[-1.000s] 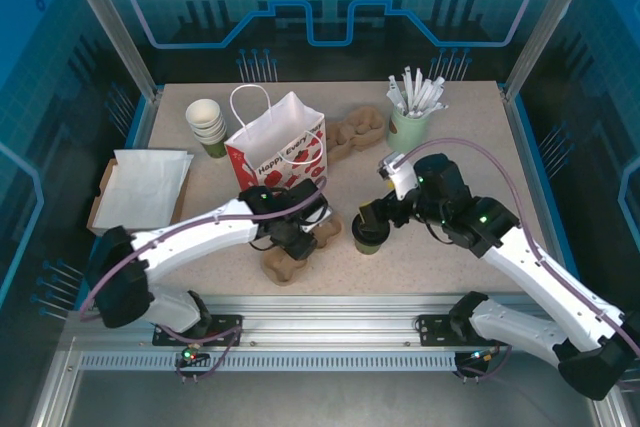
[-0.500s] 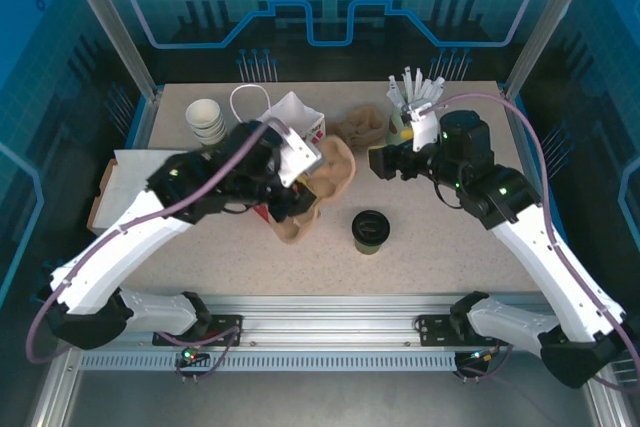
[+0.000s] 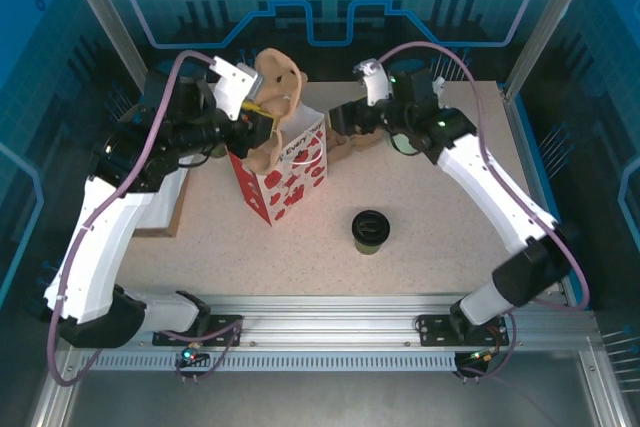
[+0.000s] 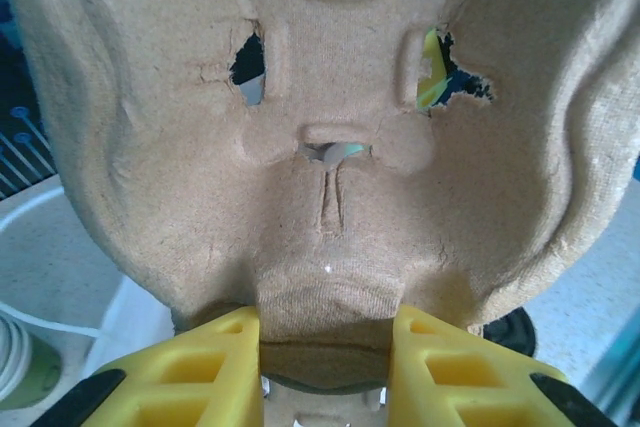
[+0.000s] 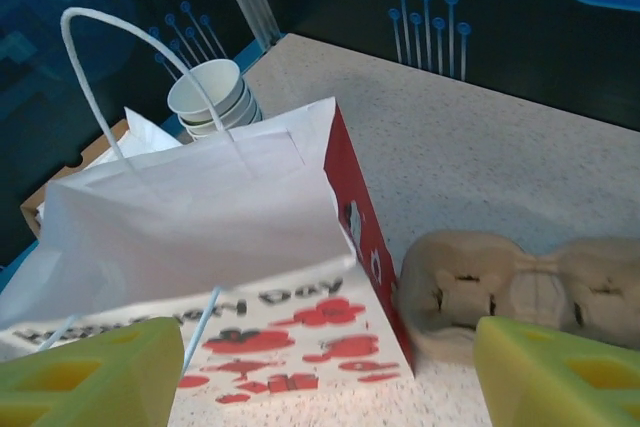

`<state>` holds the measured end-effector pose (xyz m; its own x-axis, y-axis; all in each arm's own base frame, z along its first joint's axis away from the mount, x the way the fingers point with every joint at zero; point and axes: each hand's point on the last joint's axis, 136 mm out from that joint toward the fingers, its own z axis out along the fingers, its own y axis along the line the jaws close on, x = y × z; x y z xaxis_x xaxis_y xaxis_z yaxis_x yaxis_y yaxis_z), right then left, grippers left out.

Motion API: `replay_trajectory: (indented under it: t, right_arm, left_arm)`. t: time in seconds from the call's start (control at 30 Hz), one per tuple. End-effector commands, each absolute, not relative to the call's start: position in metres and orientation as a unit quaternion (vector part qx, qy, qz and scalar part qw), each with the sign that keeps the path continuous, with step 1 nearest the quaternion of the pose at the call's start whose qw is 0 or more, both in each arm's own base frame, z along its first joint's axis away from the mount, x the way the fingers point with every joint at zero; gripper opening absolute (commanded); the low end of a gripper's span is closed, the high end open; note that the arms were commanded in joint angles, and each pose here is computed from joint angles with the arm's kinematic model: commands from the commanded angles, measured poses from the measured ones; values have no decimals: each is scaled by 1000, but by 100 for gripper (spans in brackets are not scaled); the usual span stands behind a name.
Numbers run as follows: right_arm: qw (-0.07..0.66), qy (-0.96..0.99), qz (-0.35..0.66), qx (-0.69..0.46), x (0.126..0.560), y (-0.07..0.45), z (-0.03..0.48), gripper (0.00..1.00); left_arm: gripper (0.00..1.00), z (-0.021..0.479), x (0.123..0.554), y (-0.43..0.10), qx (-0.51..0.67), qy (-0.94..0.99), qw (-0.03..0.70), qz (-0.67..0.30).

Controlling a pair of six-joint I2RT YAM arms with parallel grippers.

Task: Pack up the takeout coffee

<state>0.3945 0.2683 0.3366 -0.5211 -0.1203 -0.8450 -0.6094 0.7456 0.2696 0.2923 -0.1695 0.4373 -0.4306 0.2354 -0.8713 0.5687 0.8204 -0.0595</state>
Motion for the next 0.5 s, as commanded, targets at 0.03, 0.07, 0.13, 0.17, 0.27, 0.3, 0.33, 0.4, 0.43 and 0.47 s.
replay_trajectory:
  t: [0.03,0.07,0.13,0.17,0.27,0.3,0.33,0.4,0.43,0.47]
  right_arm:
    - [413,821,302,-255,412,303,331,72]
    - [405,824,298,-262,417,309,325,71]
    - [391,830,291,-270,426,320,314,69]
    - [382,834,290,-274,430,325,307,67]
    - [360,843,284,-281,439,335,289,59]
    - [354,846,283,-282,440,337,285,56]
    - [349,847,284,-283,442,339,280,53]
    - [346,847,286,-283,444,342,277,47]
    - [345,848,286,-282,445,341,275,44]
    - [345,849,285,-280,446,342,273,41]
  left_arm:
    - [30,436,327,-162,242,829,482,-147]
    - [30,434,334,-159,238,832,481,-139]
    - [30,428,344,-156,235,838,475,-131]
    - [30,425,348,-156,235,840,472,-130]
    - [30,421,356,-158,238,839,471,-132]
    - [30,420,357,-159,238,839,470,-133]
    - [30,419,360,-159,239,839,470,-133]
    - [30,415,364,-157,238,841,468,-129]
    - [30,413,367,-156,237,843,466,-126]
    - [30,411,369,-156,237,844,465,-125]
